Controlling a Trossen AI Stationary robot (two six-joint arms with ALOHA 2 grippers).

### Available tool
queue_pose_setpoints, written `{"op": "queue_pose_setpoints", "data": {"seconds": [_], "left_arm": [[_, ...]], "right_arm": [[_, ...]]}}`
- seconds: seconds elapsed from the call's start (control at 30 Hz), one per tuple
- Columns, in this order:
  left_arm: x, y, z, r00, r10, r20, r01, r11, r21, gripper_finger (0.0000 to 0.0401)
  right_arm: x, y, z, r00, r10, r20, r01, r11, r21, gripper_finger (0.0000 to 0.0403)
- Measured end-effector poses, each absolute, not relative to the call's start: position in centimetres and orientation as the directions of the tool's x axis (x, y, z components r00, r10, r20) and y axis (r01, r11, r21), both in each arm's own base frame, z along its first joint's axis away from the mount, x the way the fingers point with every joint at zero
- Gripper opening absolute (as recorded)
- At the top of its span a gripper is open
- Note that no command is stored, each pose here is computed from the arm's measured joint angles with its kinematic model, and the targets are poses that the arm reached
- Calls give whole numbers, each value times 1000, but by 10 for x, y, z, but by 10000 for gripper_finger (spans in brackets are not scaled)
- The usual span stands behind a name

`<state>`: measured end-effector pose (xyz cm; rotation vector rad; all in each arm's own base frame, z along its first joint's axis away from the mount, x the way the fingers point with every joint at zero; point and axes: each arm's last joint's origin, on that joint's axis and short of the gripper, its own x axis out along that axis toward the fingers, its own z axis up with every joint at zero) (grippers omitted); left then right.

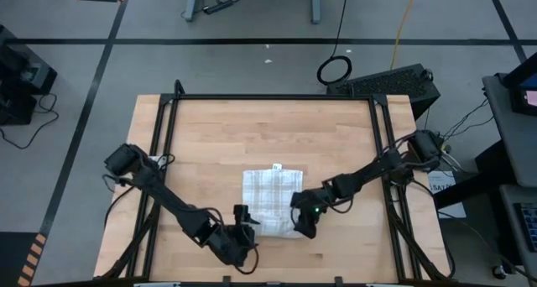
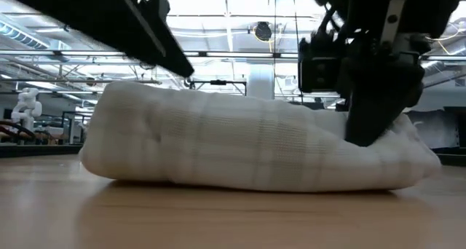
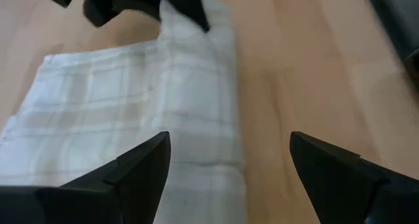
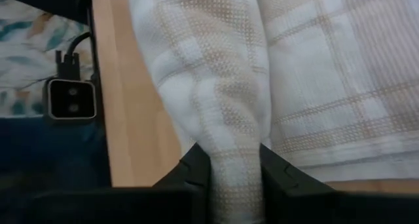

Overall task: Roll towel into tight, uniform cylinder
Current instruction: Roll the white towel

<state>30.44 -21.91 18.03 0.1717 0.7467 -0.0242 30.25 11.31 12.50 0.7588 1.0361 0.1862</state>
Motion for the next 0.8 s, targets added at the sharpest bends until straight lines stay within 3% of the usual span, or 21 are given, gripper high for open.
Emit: {"op": "queue_pose_setpoints", "data": {"seconds": [0.3, 0.8], "left_arm": [[310, -216, 171, 743, 110, -660, 32, 979, 199, 318], [332, -197, 143, 699, 133, -702, 11, 980, 196, 356]], "right_arm": [[300, 88, 117, 492, 589, -641, 210, 634, 744, 54], [304, 63, 117, 477, 648, -594, 221, 565, 795, 54]]}}
